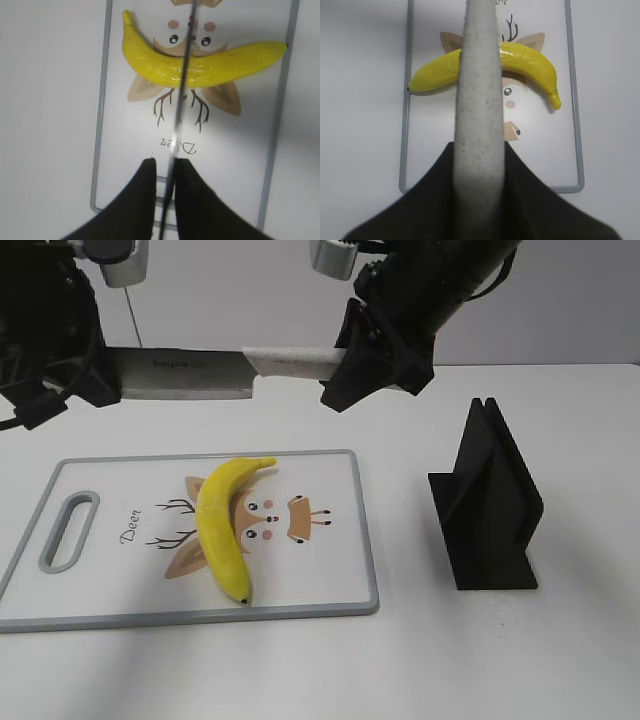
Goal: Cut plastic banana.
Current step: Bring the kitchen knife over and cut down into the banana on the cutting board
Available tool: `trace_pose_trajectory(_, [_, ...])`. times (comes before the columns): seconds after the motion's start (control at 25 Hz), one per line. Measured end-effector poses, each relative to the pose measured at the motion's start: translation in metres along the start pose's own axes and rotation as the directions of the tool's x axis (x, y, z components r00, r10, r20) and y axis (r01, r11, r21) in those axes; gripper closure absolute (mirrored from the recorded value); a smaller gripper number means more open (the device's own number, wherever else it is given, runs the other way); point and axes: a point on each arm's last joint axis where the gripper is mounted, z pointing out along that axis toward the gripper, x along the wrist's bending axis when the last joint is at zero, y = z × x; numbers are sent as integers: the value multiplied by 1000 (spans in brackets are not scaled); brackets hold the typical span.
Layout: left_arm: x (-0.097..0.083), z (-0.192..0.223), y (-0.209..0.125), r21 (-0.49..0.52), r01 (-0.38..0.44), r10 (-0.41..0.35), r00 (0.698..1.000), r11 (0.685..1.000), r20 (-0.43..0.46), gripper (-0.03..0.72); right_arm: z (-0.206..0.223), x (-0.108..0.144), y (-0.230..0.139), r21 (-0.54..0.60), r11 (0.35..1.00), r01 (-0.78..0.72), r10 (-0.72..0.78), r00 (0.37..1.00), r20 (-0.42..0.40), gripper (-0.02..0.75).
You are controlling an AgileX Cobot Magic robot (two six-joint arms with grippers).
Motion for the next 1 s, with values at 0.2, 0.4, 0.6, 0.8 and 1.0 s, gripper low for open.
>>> trace_pose_trajectory(0.2, [-1, 0, 0, -5, -5, 5, 1000, 1000, 10, 652, 0, -1, 0, 5, 1000, 16, -16, 1000, 6, 554])
trace_pose_trajectory(0.4, [-1, 0, 1, -8, -3, 3, 1000, 1000, 13, 608, -1, -1, 0, 6, 1000, 16, -16, 1000, 5, 554])
trace_pose_trajectory(0.6, [-2, -4, 2, -24, 3, -4, 1000, 1000, -3, 487, -1, 0, 0, 7, 1000, 15, -15, 1000, 1, 554])
trace_pose_trajectory(0.8, [-2, -4, 3, -31, 7, -7, 1000, 999, -5, 469, -1, 0, 0, 8, 1000, 15, -15, 1000, 0, 554])
trace_pose_trajectory(1.0, [-2, -6, 3, -33, 6, -6, 1000, 999, -6, 583, -1, 0, 0, 9, 1000, 14, -14, 1000, 0, 554])
